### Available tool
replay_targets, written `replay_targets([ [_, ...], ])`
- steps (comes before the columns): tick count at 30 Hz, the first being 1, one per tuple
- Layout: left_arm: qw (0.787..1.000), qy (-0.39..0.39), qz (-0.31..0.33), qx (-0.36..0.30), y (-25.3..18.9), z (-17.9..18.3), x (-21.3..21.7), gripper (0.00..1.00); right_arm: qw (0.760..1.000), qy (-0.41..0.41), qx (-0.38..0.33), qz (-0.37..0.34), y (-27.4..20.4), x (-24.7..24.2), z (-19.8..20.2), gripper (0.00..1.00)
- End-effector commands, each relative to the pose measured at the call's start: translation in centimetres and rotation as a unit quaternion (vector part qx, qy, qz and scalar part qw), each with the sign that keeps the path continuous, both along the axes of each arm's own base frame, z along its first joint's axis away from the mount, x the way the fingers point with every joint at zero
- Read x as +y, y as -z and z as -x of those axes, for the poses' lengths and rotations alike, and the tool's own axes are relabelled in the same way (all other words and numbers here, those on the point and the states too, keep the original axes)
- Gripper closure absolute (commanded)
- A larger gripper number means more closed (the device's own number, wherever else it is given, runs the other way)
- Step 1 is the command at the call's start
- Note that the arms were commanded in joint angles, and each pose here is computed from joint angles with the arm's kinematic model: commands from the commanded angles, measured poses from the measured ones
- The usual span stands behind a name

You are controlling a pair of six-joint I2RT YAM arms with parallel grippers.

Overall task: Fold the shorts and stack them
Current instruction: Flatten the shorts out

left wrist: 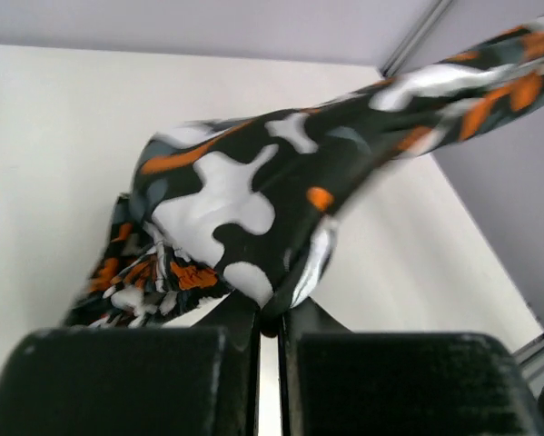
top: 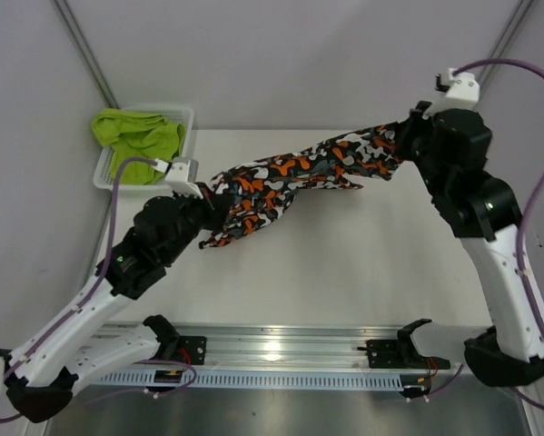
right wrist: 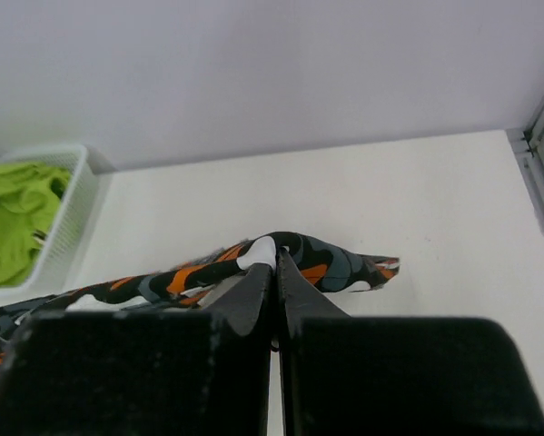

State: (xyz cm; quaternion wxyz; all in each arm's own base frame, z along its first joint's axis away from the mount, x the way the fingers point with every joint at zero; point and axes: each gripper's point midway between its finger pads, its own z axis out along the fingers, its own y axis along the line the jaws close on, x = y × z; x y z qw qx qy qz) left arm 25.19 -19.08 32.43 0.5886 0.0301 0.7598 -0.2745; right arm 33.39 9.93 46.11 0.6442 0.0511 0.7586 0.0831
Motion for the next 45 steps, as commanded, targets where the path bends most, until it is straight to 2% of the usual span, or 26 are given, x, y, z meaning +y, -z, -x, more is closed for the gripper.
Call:
replay_targets([
  [1, 0.995, -0.017, -0.089, 0.029, 0.3, 2.3, 3.6, 1.00, 0.994, -0.014, -0.087, -0.058, -5.3, -1.5, 4.6, 1.00],
  [3, 0.998, -0.011, -0.067, -0.008, -3.1, 3.5, 4.6, 1.00, 0.990, -0.045, -0.114, -0.069, -7.0, -1.7, 7.1, 1.00],
  [4, 0.998, -0.001, -0.046, -0.042, -6.2, 4.4, 5.0, 1.00, 0.987, -0.071, -0.125, -0.072, -7.6, -1.4, 8.6, 1.00],
  [5, 0.996, 0.014, -0.055, -0.067, -7.5, 5.1, 5.2, 1.00, 0.982, -0.080, -0.149, -0.082, -8.8, -2.1, 10.8, 1.00],
  [11, 0.975, 0.091, -0.014, -0.204, -18.4, 12.1, 8.1, 1.00, 0.962, -0.151, -0.204, -0.105, -11.5, -2.9, 18.2, 1.00],
  [14, 0.969, 0.143, -0.004, -0.203, -20.5, 14.8, 8.0, 1.00, 0.945, -0.189, -0.242, -0.118, -13.8, -3.2, 22.0, 1.00],
  [15, 0.964, 0.149, 0.012, -0.218, -22.5, 16.5, 9.1, 1.00, 0.938, -0.217, -0.242, -0.122, -14.1, -2.5, 23.0, 1.00],
  [16, 0.964, 0.166, 0.012, -0.209, -22.7, 16.5, 8.3, 1.00, 0.932, -0.223, -0.255, -0.129, -15.1, -2.8, 24.1, 1.00],
  [18, 0.963, 0.176, 0.021, -0.204, -23.9, 17.1, 8.3, 1.00, 0.938, -0.203, -0.249, -0.134, -15.4, -3.4, 23.7, 1.00],
  [19, 0.966, 0.174, 0.014, -0.192, -23.8, 16.5, 7.9, 1.00, 0.947, -0.194, -0.222, -0.126, -14.7, -2.9, 22.1, 1.00],
  [25, 0.980, 0.151, -0.037, -0.127, -22.0, 9.6, 3.2, 1.00, 0.969, -0.152, -0.166, -0.107, -12.7, -1.6, 15.8, 1.00],
  [28, 0.988, 0.096, -0.058, -0.106, -20.5, 5.3, 2.7, 1.00, 0.980, -0.127, -0.123, -0.091, -9.9, -0.3, 11.2, 1.00],
  [30, 0.990, 0.102, -0.048, -0.087, -19.3, 1.6, 2.0, 1.00, 0.988, -0.102, -0.092, -0.076, -7.4, 0.5, 7.5, 1.00],
  [31, 0.991, 0.114, -0.045, -0.047, -16.4, -0.3, 1.2, 1.00, 0.990, -0.088, -0.085, -0.071, -6.6, 0.6, 6.2, 1.00],
  [32, 0.991, 0.119, -0.033, -0.060, -16.6, -1.9, 0.9, 1.00, 0.992, -0.080, -0.069, -0.067, -5.4, 1.0, 4.5, 1.00],
  [36, 0.995, 0.083, -0.055, 0.007, -8.9, -9.7, 0.3, 1.00, 0.994, -0.053, -0.046, -0.078, -1.9, 1.1, -0.9, 1.00],
  [38, 0.994, 0.080, -0.063, 0.035, -5.2, -12.0, -0.2, 1.00, 0.993, -0.061, -0.024, -0.095, 0.9, 1.6, -3.4, 1.00],
  [43, 0.992, 0.029, -0.088, 0.085, 2.8, -18.3, 0.4, 1.00, 0.992, -0.014, 0.044, -0.115, 9.5, -0.4, -10.8, 1.00],
  [45, 0.992, 0.014, -0.090, 0.084, 3.7, -20.8, 0.6, 1.00, 0.991, -0.006, 0.038, -0.129, 10.4, -0.9, -13.2, 1.00],
])
